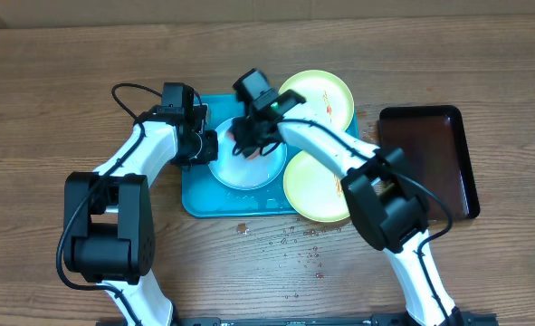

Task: Clean dirty plates on tray and stack at the side
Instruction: 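Scrub white plate surface with sponge while left gripper holds plate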

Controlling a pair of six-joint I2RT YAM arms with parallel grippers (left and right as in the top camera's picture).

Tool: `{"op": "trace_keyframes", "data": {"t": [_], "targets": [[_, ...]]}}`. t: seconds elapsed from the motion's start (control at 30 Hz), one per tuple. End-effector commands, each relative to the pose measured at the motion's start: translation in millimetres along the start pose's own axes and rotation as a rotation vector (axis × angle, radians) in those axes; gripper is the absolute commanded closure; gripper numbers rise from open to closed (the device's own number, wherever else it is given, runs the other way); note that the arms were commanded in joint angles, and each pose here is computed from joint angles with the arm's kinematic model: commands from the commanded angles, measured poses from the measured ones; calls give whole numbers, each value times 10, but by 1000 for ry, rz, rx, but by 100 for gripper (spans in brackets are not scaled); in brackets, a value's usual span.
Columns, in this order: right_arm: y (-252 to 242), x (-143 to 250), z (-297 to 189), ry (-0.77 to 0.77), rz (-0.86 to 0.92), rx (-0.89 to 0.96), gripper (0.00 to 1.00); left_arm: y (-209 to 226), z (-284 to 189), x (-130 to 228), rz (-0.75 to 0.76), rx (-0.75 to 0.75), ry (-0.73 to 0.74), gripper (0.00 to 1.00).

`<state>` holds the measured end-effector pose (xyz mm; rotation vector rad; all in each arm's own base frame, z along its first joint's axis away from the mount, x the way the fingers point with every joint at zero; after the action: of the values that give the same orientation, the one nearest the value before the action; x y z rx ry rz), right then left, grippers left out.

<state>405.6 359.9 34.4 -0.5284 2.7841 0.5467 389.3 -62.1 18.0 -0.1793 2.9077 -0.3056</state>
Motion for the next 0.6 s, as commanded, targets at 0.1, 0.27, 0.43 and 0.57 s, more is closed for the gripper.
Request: {"op": "trace_keyframes", "data": {"t": [0.1, 0.27, 0.43, 0.57], "targets": [[286, 365, 100, 154, 3, -137, 96, 92, 131, 148, 9, -37, 51, 96], [183, 495, -63, 245, -2, -114, 96, 92, 131, 146, 9, -38, 51, 96], [-294, 427, -313, 255, 32, 123, 96, 92, 132, 142, 9, -38, 49, 96], [-497, 227, -548, 200, 42, 260, 96, 91, 132, 134, 10, -37, 46, 96]]}}
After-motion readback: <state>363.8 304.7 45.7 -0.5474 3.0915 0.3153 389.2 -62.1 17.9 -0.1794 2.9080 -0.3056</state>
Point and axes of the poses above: each gripper's point midway between its finger pads, its own z axis out along the fingers, its own y axis along the line the jaws close on, x = y × z, the point moved 1 cm from there along -z, back along the fingers, and after that the axes turned 6 degrees about -z, right-handed, at the moved point
